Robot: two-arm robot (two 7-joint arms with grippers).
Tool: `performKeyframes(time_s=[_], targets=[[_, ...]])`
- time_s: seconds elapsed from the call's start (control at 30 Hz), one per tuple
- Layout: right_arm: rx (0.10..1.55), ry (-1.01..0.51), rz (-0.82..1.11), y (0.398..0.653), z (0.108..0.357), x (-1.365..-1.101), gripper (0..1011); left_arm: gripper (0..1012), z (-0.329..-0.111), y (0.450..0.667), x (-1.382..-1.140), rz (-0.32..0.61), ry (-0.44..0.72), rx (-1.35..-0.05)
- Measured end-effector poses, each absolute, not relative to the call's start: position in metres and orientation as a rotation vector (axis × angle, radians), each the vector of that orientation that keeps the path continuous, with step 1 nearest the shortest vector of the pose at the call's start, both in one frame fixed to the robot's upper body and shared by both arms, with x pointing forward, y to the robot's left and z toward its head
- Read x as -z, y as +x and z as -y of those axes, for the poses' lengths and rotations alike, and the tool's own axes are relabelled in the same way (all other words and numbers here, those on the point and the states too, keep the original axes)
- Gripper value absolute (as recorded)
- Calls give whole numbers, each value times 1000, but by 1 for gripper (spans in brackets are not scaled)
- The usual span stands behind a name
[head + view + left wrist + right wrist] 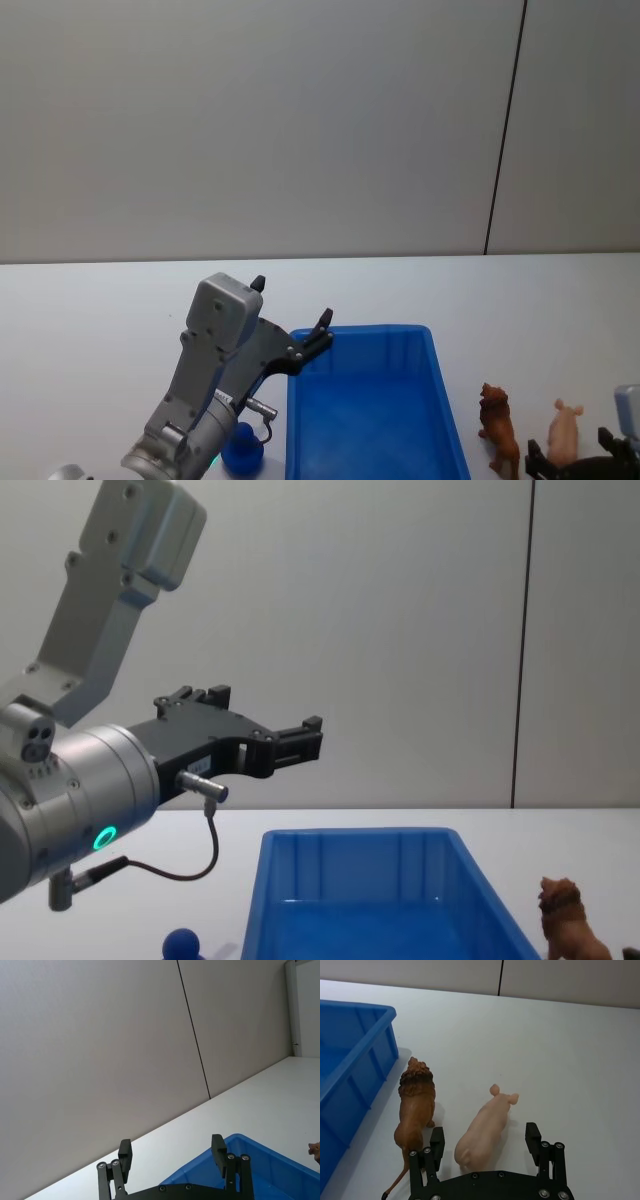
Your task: Pick up the two dolls from the table and place them into the box.
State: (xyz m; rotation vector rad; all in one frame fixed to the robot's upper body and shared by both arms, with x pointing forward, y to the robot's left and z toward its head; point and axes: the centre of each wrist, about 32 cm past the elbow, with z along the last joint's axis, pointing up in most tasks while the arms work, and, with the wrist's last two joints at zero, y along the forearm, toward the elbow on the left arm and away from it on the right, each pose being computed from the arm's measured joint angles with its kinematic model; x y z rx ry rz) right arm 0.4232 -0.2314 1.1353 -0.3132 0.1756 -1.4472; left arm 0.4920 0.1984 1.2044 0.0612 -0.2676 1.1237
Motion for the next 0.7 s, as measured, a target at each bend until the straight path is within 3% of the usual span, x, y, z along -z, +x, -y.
performKeyframes(time_s=[0.23, 0.7], targets=[[1437, -322, -183, 425, 231, -1126, 903, 1001, -198, 492, -1204, 268, 61, -1124], [1441, -326, -178, 424, 230, -1119, 476, 1001, -198, 492, -1204, 268, 61, -1124]])
